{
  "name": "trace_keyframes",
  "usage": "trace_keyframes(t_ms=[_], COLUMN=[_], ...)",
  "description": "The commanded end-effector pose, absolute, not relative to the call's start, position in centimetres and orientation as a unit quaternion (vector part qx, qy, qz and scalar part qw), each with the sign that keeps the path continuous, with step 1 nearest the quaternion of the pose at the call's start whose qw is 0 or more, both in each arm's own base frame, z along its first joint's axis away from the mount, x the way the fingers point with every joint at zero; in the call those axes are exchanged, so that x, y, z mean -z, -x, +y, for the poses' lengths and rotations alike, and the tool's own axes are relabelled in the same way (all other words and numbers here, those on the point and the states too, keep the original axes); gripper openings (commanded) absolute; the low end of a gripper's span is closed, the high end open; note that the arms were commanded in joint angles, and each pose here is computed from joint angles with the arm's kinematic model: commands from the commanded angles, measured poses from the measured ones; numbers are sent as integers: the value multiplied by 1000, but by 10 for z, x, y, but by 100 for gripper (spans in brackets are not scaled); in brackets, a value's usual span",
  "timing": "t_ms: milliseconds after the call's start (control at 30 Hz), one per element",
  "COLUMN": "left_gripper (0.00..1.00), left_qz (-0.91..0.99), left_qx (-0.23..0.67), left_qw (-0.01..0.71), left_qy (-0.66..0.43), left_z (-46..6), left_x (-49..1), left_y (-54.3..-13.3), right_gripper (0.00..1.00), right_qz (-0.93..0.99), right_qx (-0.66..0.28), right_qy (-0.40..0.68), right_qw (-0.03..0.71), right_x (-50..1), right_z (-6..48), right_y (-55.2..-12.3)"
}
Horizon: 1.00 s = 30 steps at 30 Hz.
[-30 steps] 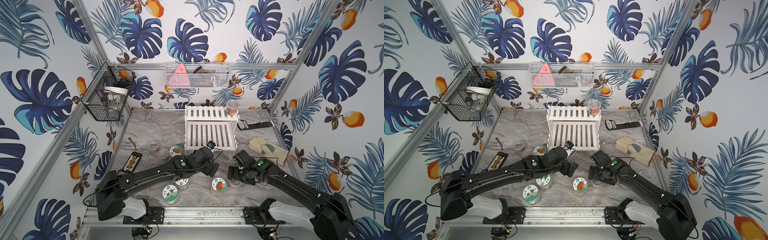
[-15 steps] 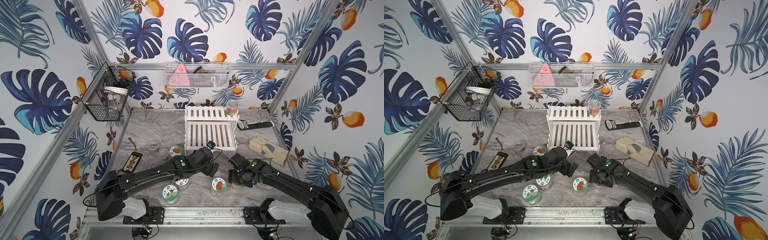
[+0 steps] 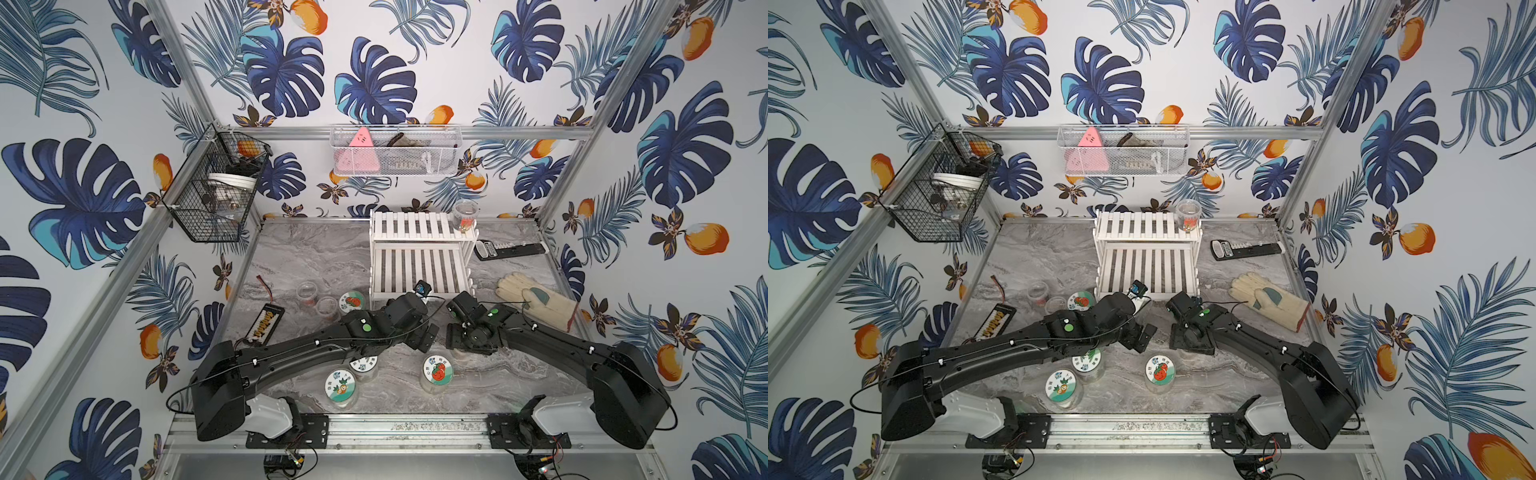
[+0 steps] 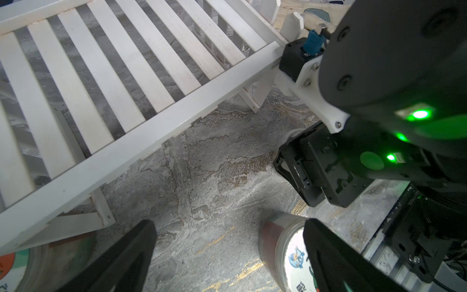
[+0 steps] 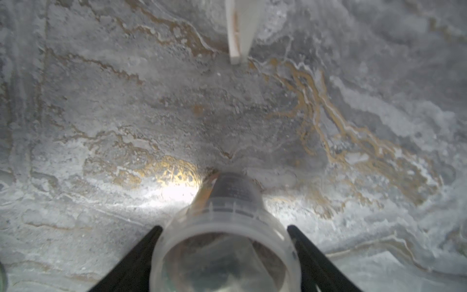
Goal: Place the seed container on the shelf
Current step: Pick up the seed jar at the center of the board.
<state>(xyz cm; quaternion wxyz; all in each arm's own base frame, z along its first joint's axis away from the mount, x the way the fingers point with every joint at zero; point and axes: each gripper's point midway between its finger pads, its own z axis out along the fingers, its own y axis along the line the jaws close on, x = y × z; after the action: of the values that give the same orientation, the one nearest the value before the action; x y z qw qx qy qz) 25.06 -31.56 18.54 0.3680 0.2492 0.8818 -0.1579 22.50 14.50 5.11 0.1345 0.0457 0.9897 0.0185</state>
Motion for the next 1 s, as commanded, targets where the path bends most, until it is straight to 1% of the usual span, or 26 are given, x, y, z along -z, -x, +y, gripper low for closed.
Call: trace_keyframes(t_ms=[0,100,133,233,333,500,633,733,967], left_gripper=[99,99,99,99,99,99,99,99,99], left_qz=[882,884,884,885,885,884,884,884,885], left_qx=[154,156,157,163,164,168,165,165,166], left_qw=[377,369,365,361,359,360,358,360,359], left_qy=[-237,-243,-245,-245,-246,-248,-250,-249,-247], left_z=[-312,-312,-312,-311,-311,-315,-316,-315,-314], left_x=[-189,-183,-180,-175,-173,-174,-173,-175,-174], left_y=[-253,-250,-249,-246,-245,-245,-247,-246,-246], right_gripper=[84,93,95,96,96,93,91,86,81], right_qz=[988,985,982,977,975,975,976,975,974], right_qx=[-22,-34,-41,-64,-68,-87,-81,-89,-81], right_qy=[-15,-17,-17,-17,-21,-3,-11,-13,-15], right_qw=[150,169,182,204,209,206,200,203,211], right_x=[-54,-58,-61,-66,-71,-67,-59,-59,-61], right_z=[150,148,148,147,142,147,146,147,141], right_y=[-234,-234,-234,-231,-225,-219,-219,-219,-216])
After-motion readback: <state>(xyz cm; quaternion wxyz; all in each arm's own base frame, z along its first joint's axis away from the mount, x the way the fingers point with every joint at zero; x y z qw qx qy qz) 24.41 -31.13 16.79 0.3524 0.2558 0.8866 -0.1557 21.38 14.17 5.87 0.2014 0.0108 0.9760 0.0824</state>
